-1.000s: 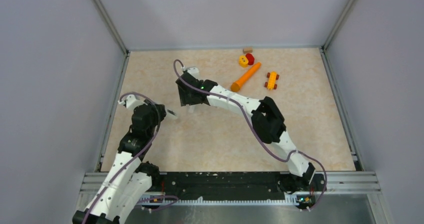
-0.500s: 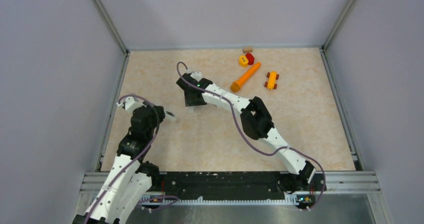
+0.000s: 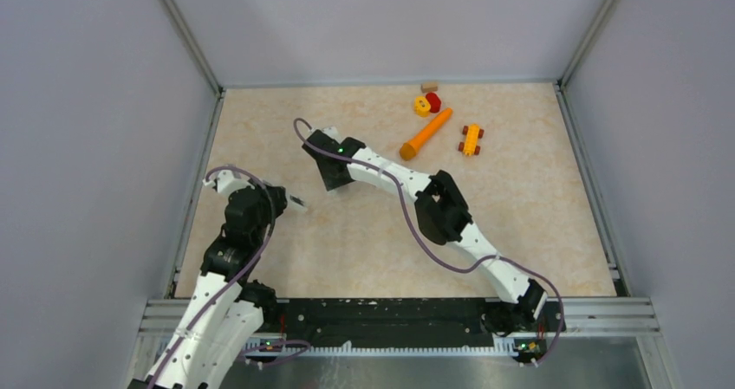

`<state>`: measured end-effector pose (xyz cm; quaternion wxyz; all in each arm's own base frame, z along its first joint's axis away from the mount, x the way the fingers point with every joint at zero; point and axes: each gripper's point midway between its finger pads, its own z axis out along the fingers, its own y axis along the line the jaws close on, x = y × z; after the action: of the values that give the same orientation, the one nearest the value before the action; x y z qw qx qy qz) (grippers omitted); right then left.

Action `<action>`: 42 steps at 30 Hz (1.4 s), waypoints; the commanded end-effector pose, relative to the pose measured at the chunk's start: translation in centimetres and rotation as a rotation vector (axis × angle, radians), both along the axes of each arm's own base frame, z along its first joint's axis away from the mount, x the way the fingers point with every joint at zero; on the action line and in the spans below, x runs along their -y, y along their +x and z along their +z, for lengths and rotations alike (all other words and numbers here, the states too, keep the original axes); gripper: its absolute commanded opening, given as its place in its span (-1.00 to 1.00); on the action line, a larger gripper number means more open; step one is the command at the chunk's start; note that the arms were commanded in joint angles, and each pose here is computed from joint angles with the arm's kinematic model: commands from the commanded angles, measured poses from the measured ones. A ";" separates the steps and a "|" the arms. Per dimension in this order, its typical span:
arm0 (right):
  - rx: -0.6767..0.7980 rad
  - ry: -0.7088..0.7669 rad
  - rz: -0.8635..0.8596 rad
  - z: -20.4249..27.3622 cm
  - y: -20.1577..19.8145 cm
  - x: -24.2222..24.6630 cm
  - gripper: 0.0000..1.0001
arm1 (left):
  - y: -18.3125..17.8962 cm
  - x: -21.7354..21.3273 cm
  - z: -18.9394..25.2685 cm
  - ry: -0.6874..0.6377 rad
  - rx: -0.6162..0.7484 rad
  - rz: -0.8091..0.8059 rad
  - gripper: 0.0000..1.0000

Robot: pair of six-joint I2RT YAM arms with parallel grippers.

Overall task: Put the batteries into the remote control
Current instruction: Move the battery cover to the center of the board.

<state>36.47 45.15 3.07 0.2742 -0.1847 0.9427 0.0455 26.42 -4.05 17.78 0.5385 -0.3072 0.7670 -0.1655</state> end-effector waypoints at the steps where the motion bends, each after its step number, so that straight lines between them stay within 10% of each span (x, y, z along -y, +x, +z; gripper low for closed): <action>1: -0.048 -0.141 0.184 -1.5 -3.1 0.9 -0.13 | 0.0 0.5 2.6 -0.012 0.064 -0.038 -1.00; 25: -0.057 -0.075 0.120 7.5 -8.4 11.7 -0.43 | 0.6 9.1 1.2 -0.256 0.045 -0.428 -1.00; 32: -0.005 0.078 0.149 8.0 -7.5 7.0 0.23 | 0.3 4.8 1.2 -0.151 0.060 -0.217 -1.00; 42: 0.086 0.061 0.007 4.3 -3.7 3.7 0.29 | -0.8 2.4 1.7 -0.069 0.087 -0.132 -1.00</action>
<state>30.69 39.59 6.44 0.2694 -0.2215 0.9353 0.0604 25.42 -7.30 18.50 0.5278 -0.2689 0.7622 -0.2613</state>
